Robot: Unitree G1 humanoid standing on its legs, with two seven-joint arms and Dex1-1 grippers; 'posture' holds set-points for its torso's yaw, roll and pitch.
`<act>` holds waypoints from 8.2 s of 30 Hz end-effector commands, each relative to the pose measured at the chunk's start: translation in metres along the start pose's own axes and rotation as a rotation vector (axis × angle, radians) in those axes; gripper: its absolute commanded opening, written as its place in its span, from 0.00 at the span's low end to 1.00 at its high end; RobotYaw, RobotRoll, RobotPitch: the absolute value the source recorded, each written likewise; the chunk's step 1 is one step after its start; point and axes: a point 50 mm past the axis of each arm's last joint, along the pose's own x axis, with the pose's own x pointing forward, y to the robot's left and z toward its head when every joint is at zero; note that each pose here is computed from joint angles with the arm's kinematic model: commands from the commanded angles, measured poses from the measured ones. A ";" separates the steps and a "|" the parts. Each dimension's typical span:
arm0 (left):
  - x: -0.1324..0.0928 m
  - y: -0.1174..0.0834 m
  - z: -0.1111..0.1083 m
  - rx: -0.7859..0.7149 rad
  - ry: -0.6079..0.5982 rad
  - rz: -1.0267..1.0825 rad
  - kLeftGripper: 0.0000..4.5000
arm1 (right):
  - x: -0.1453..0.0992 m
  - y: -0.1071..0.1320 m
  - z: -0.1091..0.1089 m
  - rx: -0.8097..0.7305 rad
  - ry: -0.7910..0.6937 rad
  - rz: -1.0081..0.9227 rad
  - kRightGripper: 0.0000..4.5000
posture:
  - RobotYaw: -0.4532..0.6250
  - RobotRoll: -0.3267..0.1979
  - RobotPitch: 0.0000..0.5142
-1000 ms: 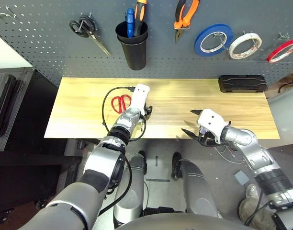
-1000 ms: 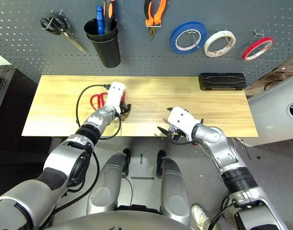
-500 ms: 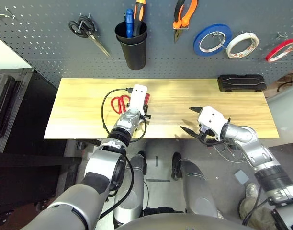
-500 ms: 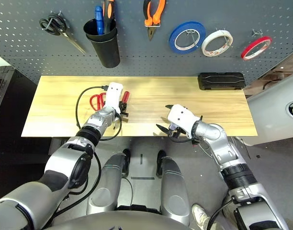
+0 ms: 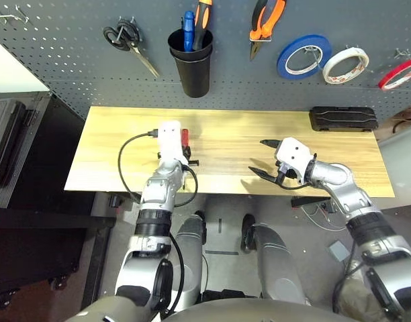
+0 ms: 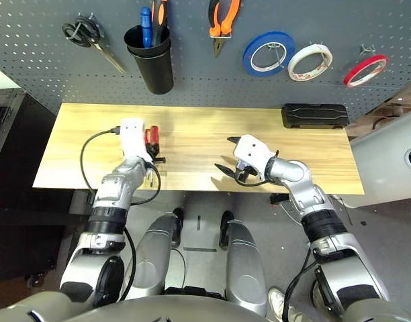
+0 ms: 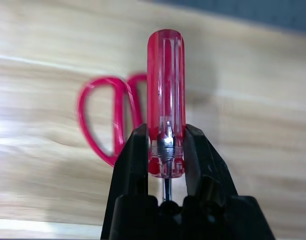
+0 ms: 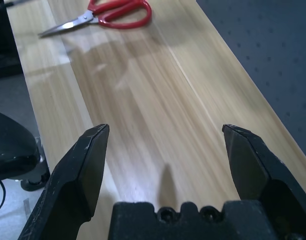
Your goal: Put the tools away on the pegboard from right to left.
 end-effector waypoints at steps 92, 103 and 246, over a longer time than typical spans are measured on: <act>-0.076 -0.062 0.253 -0.159 -1.046 -0.460 0.19 | -0.108 -0.127 0.109 0.149 -0.571 -0.153 1.00 | 0.63 0.62 0.48; -0.054 -0.073 0.249 -0.147 -1.027 -0.468 0.19 | -0.092 -0.123 0.109 0.139 -0.592 -0.158 1.00 | 0.62 0.62 0.47; 0.054 0.054 -0.032 0.030 0.037 0.185 0.00 | 0.044 0.022 0.025 0.151 -0.060 0.154 1.00 | 0.68 0.62 0.57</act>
